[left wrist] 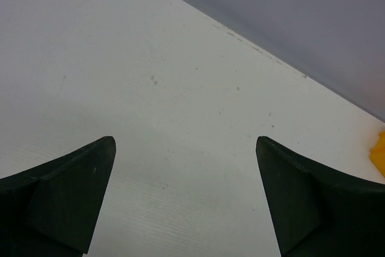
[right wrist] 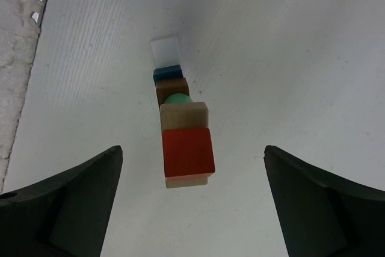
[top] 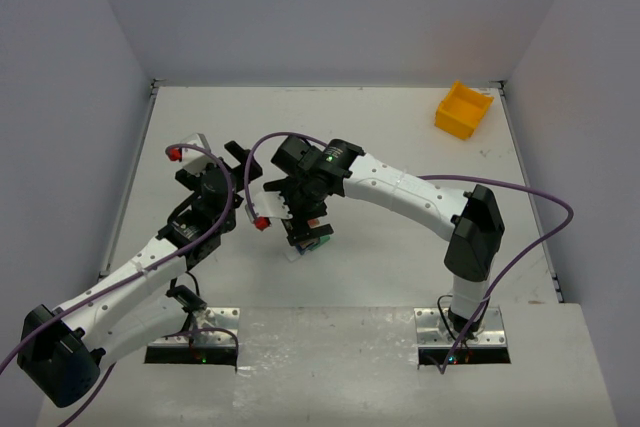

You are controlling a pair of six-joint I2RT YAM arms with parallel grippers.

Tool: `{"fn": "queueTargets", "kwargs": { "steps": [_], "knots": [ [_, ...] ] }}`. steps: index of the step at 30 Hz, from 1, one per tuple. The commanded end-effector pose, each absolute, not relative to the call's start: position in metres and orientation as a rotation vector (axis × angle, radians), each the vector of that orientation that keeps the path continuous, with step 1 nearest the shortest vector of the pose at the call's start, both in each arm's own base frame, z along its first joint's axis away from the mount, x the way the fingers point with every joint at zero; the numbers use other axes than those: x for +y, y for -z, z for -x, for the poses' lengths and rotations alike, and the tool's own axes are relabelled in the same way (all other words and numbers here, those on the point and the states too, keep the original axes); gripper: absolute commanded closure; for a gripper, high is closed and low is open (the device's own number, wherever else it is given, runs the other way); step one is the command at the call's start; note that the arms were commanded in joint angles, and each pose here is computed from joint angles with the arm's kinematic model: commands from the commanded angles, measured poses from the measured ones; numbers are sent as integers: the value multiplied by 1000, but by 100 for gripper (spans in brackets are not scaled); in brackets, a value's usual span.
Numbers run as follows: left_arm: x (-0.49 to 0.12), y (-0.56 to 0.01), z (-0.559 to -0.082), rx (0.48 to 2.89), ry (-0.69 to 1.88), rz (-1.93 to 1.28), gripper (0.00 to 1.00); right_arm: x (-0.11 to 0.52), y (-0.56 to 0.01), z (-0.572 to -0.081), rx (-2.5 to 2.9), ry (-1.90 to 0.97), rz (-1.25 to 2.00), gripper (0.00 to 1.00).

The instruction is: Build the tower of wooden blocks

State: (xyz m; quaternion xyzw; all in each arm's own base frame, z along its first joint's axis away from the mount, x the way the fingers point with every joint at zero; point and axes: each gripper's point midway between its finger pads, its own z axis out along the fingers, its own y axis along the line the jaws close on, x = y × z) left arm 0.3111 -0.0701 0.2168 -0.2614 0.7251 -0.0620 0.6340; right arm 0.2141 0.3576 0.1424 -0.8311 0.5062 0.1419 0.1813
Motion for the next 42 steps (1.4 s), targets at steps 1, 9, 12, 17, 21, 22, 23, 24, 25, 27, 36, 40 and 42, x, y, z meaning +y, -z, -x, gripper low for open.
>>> {"fn": "queueTargets", "kwargs": {
  "steps": [1,9,12,17,21,22,23,24,25,27,36,40,42],
  "knots": [
    [-72,-244,-315,1595,188,613,0,369,-167,-220,1380,-402,2266,1],
    [-67,-246,-312,1585,179,626,0,356,-197,-217,1355,-415,2148,1],
    [-65,-247,-311,1580,176,634,0,341,-217,-233,1378,-448,2025,1],
    [-63,-251,-308,1569,186,642,0,309,-265,-250,1337,-591,1744,1],
    [-55,-245,-304,1575,138,663,0,256,-271,-278,1379,-505,1450,1],
    [-55,-244,-304,1574,136,663,0,242,-278,-293,1375,-488,1342,1],
    [-55,-244,-305,1573,135,662,0,221,-289,-312,1366,-468,1213,1],
    [-56,-242,-306,1581,132,653,0,189,-279,-325,1470,-514,1057,1],
    [-57,-243,-308,1572,140,655,0,174,-277,-333,1505,-535,972,1],
    [-62,-242,-312,1573,152,642,0,138,-266,-356,1620,-563,720,1],
    [-61,-228,-334,1595,191,636,0,60,-160,-377,1923,-476,-147,1],
    [-44,-218,-340,1601,150,706,0,36,-125,-359,1914,-397,-375,1],
    [-38,-216,-338,1582,124,736,0,28,-123,-355,1894,-380,-478,1]
  ]
}}
